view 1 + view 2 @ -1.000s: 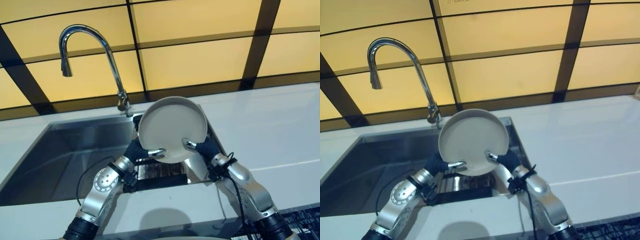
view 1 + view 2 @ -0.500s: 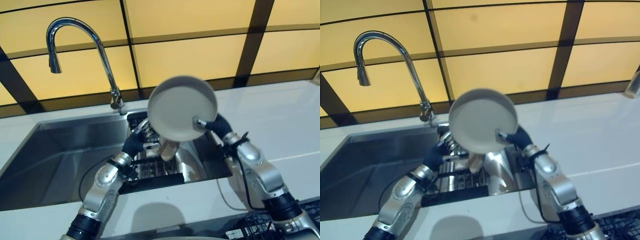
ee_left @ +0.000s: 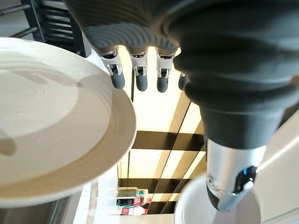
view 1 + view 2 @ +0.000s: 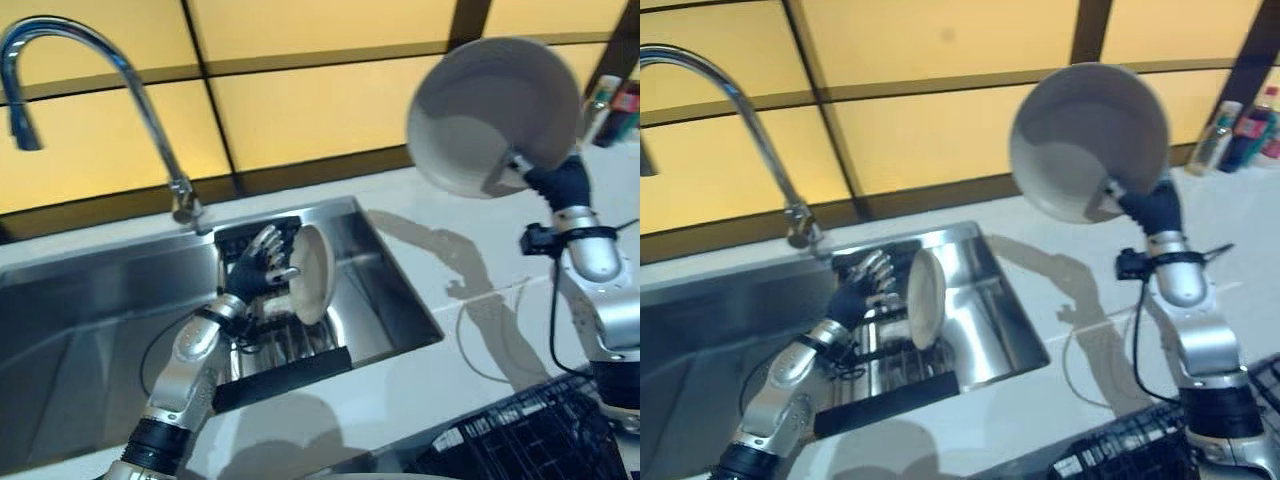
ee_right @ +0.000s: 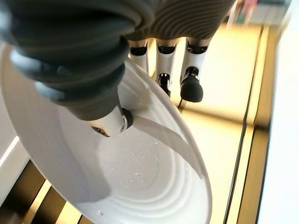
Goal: Pick up plates and place into dishwasher.
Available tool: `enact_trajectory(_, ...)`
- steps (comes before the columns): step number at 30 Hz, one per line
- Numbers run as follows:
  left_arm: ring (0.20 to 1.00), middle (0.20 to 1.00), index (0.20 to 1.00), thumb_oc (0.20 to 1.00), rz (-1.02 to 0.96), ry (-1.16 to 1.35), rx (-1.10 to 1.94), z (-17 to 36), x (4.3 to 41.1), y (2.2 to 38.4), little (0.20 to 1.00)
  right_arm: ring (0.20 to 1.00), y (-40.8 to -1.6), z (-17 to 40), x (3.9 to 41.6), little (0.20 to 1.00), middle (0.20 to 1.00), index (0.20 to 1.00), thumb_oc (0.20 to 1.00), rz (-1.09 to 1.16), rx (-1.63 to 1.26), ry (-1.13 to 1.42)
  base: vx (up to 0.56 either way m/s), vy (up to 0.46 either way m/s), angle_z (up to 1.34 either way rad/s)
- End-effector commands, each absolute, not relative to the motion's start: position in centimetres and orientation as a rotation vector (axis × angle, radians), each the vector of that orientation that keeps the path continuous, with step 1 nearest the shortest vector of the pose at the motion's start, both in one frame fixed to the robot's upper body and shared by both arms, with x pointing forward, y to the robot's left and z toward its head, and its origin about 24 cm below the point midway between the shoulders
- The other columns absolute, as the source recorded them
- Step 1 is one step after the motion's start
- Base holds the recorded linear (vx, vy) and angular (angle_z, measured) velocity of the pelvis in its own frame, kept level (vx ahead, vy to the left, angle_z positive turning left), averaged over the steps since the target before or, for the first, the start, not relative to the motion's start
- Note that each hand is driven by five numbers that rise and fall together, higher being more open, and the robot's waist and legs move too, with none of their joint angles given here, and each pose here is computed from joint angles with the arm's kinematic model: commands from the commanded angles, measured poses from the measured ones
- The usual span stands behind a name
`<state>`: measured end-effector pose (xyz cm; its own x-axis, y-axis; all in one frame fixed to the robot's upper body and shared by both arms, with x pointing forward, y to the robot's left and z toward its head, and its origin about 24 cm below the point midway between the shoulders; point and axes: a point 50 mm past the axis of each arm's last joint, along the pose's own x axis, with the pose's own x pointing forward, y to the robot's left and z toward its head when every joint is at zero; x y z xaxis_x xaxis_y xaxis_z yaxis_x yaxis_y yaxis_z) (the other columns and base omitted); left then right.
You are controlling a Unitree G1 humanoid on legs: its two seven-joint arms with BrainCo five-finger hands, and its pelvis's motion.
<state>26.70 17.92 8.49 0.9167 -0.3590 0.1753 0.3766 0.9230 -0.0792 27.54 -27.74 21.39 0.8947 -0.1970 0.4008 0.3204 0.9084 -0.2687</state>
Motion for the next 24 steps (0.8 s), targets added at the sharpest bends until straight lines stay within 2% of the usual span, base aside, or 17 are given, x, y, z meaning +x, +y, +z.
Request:
enact_trajectory(1, 1.000, 1.000, 1.000, 1.000, -0.331, -0.200, -0.124, 9.7, 28.0, 19.5, 1.000, 0.200, -29.7, 23.2, 25.3, 0.200, 0.200, 0.200, 0.200, -0.387, -0.409, -0.498, 0.01, -0.050, -0.22)
enact_trajectory(7, 1.000, 1.000, 1.000, 1.000, -0.271, -0.200, -0.121, 9.8, 28.0, 20.7, 1.000, 0.200, -33.3, 21.1, 22.7, 0.200, 0.200, 0.200, 0.200, -0.580, -0.540, -0.390, 0.04, -0.037, -0.34)
enact_trajectory(18, 1.000, 1.000, 1.000, 1.000, -0.141, -0.190, -0.135, 9.3, 27.6, 22.4, 1.000, 0.200, -36.9, 18.2, 20.2, 0.200, 0.200, 0.200, 0.200, -0.647, -0.602, -0.235, 0.04, 0.000, -0.52)
enact_trajectory(24, 1.000, 1.000, 1.000, 1.000, -0.128, -0.174, -0.123, 8.9, 27.1, 23.2, 1.000, 0.200, -38.6, 16.9, 18.2, 0.200, 0.200, 0.200, 0.200, -0.759, -0.746, -0.157, -0.01, 0.062, -0.22)
